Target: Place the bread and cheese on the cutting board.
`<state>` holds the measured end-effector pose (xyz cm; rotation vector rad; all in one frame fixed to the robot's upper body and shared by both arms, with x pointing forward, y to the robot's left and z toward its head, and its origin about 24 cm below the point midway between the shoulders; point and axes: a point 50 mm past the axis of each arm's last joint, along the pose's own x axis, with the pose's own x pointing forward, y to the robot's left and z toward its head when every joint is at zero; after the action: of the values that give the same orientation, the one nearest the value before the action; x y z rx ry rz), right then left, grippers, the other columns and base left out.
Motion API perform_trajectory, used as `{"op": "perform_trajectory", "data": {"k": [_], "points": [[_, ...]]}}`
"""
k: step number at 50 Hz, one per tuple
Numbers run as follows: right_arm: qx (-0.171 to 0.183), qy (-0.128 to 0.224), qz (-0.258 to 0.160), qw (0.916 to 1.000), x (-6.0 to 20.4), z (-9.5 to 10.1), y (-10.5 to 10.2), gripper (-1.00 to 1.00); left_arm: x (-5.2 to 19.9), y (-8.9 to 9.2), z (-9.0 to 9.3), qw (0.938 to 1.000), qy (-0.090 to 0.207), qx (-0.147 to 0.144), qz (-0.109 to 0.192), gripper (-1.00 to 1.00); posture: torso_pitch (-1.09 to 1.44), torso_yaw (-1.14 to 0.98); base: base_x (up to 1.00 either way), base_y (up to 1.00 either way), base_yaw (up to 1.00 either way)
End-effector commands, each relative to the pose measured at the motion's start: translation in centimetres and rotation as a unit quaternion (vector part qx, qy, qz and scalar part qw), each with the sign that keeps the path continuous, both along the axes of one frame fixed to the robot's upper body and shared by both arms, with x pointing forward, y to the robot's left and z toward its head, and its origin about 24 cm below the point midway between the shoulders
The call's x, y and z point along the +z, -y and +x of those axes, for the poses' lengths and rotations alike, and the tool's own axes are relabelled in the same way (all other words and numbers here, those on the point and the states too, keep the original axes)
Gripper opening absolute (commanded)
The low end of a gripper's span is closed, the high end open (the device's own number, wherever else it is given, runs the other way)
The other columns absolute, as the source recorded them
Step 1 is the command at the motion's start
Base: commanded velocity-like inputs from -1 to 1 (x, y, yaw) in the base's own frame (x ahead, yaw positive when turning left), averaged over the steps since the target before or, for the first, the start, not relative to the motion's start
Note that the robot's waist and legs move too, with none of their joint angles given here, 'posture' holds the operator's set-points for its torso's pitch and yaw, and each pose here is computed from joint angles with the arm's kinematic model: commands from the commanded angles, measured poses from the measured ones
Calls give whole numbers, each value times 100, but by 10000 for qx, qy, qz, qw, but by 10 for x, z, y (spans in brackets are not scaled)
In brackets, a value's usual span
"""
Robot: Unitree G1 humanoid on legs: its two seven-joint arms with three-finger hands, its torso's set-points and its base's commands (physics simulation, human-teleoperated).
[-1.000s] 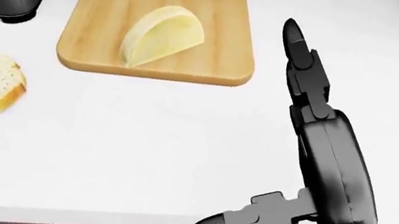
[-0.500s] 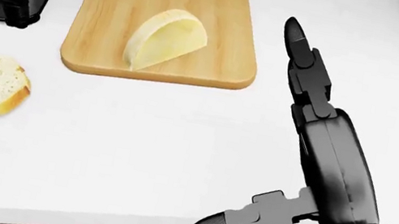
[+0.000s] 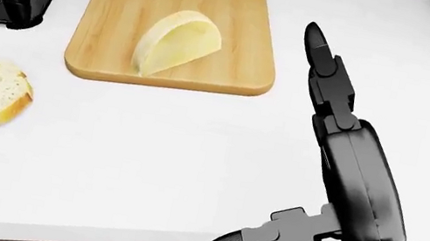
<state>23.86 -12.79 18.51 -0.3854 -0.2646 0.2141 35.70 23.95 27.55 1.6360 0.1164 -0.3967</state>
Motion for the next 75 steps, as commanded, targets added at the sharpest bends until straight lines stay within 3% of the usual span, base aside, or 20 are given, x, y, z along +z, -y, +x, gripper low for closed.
{"op": "perform_trajectory", "data": {"k": [1, 7, 19, 28, 33, 48, 49, 55, 63, 65, 67, 69, 75], "points": [[17, 378, 2, 9993, 11, -4, -1, 100, 13, 2, -3, 9994, 338, -48, -33, 15, 0, 0, 0, 0, 0], [0, 370, 5, 9993, 10, -4, 0, 100, -5, 2, -5, 9998, 103, -110, 123, 13, 0, 0, 0, 0, 0], [3, 369, 16, 9993, 9, -4, 0, 100, 6, -1, -11, 9996, 78, -125, 245, 7, 0, 0, 0, 0, 0], [-6, 361, 20, 9993, 8, -5, 1, 100, -6, 6, -5, 9996, 74, -184, 194, 28, 0, 0, 0, 0, 0], [-12, 361, 24, 9993, 8, -4, 1, 100, -11, 8, 0, 9993, 51, -190, 308, 40, 0, 0, 0, 0, 0], [-28, 363, 20, 9993, 8, -3, 3, 100, -37, 13, 10, 9987, -117, -226, 434, 28, 0, 0, 0, 0, 0], [-28, 364, 18, 9993, 9, -3, 3, 100, -40, 13, 10, 9987, -150, -236, 425, -1, 0, 0, 0, 0, 0], [-34, 376, 6, 9993, 10, -4, 4, 100, -52, 12, 10, 9983, -239, -226, 486, 11, 0, 0, 0, 0, 0], [-39, 388, -4, 9992, 12, -4, 4, 100, -70, 10, 7, 9972, -378, -274, 578, -12, 0, 0, 0, 0, 0], [-36, 385, -2, 9993, 11, -4, 3, 100, -76, 10, 6, 9970, -384, -291, 601, -28, 0, 0, 0, 0, 0], [-40, 385, -1, 9993, 11, -4, 3, 100, -79, 9, 5, 9968, -390, -308, 626, -63, 0, 0, 0, 0, 0], [-42, 384, -4, 9993, 11, -4, 4, 100, -78, 9, 6, 9968, -367, -304, 637, -77, 0, 0, 0, 0, 0], [-39, 373, 6, 9993, 10, -5, 3, 100, -77, 9, 7, 9971, -307, -301, 629, -95, 0, 0, 0, 0, 0]]}}
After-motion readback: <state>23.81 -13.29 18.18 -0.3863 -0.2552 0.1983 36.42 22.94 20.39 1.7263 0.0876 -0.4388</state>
